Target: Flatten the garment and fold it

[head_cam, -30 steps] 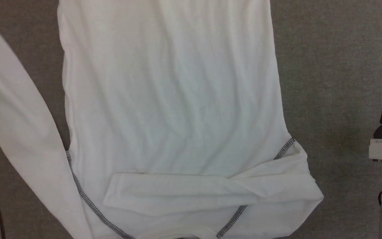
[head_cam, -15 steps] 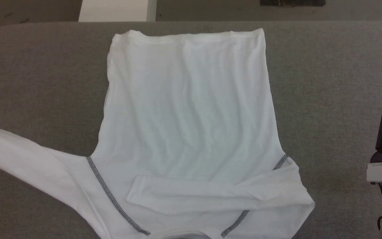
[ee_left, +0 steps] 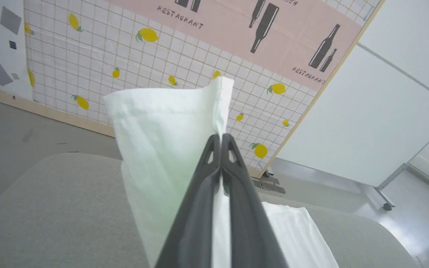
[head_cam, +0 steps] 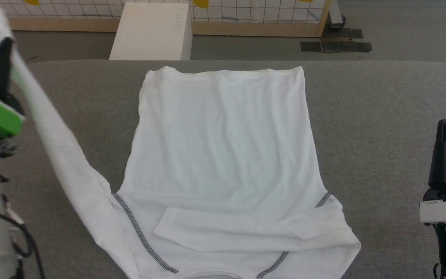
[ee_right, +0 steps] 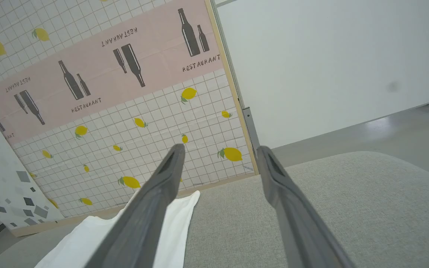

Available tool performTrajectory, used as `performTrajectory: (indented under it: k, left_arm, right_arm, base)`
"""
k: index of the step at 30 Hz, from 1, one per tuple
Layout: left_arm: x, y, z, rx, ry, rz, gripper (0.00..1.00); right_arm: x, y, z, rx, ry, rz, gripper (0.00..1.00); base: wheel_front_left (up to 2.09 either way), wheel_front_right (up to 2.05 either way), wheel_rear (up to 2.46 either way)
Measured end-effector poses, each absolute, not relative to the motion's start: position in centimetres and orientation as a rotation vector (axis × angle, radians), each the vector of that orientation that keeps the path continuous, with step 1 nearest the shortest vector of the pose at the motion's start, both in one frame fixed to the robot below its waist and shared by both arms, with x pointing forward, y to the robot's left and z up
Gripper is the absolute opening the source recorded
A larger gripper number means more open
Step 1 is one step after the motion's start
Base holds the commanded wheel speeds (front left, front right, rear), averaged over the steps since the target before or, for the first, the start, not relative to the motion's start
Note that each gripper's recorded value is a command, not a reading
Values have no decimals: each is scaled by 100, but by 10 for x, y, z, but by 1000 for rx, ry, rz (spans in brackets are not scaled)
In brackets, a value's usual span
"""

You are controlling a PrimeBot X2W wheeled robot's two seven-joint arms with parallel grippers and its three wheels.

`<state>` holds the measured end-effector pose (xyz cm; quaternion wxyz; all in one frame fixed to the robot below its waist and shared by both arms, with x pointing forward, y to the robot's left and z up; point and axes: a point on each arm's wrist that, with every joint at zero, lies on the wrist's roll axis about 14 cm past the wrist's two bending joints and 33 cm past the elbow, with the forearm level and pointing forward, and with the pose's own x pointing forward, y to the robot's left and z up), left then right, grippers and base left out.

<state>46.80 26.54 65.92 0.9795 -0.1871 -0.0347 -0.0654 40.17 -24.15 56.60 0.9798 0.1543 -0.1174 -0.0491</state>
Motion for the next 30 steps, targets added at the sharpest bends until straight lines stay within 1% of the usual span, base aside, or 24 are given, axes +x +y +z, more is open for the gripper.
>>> performTrajectory:
  k: [5,9,14,18,22,26,27,28,30]
  left_arm:
    - [472,158,650,-394,-13,-381,0]
    - [462,70,632,-420,79,-576,0]
    - [435,-18,594,-411,245,-792,0]
    - [390,-79,555,-355,421,-987,0]
    - [342,-108,509,-262,619,-1125,0]
    - [317,-95,454,-143,813,-1126,0]
    - [311,-89,442,-127,865,-1115,62]
    - [307,-86,435,-131,900,-1103,100]
    - [304,-82,430,-144,932,-1093,100]
  right_arm:
    - [397,-248,564,314,-237,-118,100]
    - [394,-249,560,316,-230,-124,100]
    - [388,-254,557,318,-225,-142,100]
    - [383,-261,553,315,-218,-165,100]
    - [378,-268,550,310,-214,-190,100]
    - [377,-270,548,309,-210,-197,100]
    - [377,-270,548,310,-212,-197,100]
    - [378,-270,548,310,-213,-196,100]
    - [379,-268,548,312,-213,-190,100]
  base:
    - [0,0,0]
    - [0,0,0]
    - [0,0,0]
    - [0,0,0]
    - [0,0,0]
    - [0,0,0]
    - [0,0,0]
    - [0,0,0]
    - [0,0,0]
